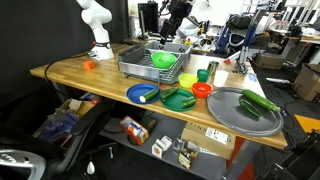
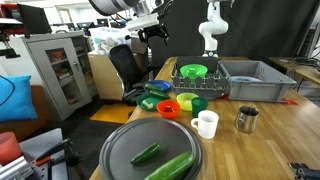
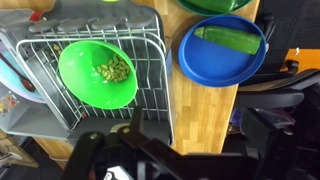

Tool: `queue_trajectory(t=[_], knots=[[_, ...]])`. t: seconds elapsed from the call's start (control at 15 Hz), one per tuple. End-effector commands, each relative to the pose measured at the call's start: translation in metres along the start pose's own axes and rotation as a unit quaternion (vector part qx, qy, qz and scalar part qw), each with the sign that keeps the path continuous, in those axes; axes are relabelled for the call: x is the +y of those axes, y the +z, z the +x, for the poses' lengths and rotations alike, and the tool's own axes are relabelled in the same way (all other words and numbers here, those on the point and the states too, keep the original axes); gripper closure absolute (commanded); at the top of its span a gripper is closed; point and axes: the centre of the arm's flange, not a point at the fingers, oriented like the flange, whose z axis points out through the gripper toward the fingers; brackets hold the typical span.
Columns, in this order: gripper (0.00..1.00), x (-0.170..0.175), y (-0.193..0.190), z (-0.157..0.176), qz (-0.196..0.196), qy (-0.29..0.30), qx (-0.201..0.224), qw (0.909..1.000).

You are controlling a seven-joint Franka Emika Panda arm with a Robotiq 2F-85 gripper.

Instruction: Remove the light green bowl from the dishrack and place it on the table

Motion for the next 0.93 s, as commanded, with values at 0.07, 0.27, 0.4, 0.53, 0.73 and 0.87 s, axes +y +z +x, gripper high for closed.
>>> queue_trajectory(t=[0.07,0.27,0.4,0.53,0.73,0.87], knots=[[0.00,0.009,0.019,0.009,0.001,-0.001,0.005,1.0000],[0.00,0.012,0.024,0.016,0.001,-0.002,0.009,1.0000],[0.00,0.012,0.023,0.017,0.000,-0.002,0.011,0.9999],[0.00,0.012,0.023,0.017,0.000,-0.002,0.011,0.9999],[0.00,0.016,0.032,0.018,0.000,0.004,0.028,0.9996],[0.00,0.022,0.045,0.020,-0.008,0.002,0.032,0.9995]])
